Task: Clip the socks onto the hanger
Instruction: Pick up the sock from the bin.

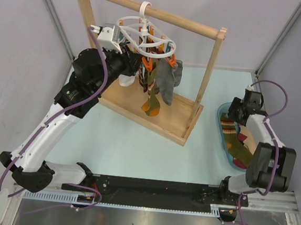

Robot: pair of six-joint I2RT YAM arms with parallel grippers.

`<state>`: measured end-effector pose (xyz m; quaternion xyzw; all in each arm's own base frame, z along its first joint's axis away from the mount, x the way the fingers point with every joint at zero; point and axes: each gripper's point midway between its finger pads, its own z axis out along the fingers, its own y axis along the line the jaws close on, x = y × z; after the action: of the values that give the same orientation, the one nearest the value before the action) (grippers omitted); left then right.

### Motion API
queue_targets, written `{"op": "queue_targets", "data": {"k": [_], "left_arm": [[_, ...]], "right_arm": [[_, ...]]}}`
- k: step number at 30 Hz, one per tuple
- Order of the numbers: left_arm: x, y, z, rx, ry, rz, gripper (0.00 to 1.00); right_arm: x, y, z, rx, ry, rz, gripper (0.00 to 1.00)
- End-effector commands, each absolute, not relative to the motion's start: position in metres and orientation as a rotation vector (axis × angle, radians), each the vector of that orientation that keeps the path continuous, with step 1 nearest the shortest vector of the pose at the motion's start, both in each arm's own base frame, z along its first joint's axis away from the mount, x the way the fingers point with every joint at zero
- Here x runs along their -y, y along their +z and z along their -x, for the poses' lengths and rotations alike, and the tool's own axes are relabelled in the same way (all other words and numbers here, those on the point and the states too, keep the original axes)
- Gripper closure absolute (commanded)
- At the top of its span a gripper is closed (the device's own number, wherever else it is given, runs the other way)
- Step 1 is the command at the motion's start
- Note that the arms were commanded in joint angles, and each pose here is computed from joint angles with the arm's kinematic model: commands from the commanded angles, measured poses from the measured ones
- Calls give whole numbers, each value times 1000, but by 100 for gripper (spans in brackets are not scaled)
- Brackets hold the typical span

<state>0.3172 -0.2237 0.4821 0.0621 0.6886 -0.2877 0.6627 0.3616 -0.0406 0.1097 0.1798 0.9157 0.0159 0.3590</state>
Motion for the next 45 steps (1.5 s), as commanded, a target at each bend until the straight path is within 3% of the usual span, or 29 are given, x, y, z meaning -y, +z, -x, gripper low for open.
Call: {"op": "queue_targets", "data": {"k": [1, 5, 16, 19, 22, 23, 25, 29, 32, 40, 45], "left_arm": [[212, 513, -305, -1480, -664, -115, 99], [212, 513, -305, -1478, -664, -116, 98], [214, 513, -303, -1482, -675, -123, 99], [213, 514, -303, -1480, -676, -123, 98], [214, 515, -302, -1477, -680, -124, 99], [214, 515, -302, -1479, -680, -124, 99], [213, 516, -301, -1474, -681, -123, 99], [213, 517, -300, -1473, -683, -124, 99], [213, 518, -300, -1470, -687, -122, 99], [215, 519, -299, -1472, -695, -127, 99], [215, 518, -300, -1476, -698, -121, 100]], "right_arm": [[33, 103, -393, -2308, 143, -369, 46], [34, 78, -401, -2344, 144, -388, 53], [52, 21, -410, -2412, 30, -439, 59], [56, 6, -404, -2454, -28, -454, 65], [54, 1, -397, -2484, -52, -458, 79], [53, 7, -398, -2473, -57, -453, 87], [51, 14, -397, -2469, -70, -437, 93], [49, 45, -396, -2412, -60, -442, 94], [48, 68, -393, -2372, -52, -439, 100], [36, 157, -376, -2195, 33, -388, 100], [14, 245, -357, -1959, 152, -265, 100]]}}
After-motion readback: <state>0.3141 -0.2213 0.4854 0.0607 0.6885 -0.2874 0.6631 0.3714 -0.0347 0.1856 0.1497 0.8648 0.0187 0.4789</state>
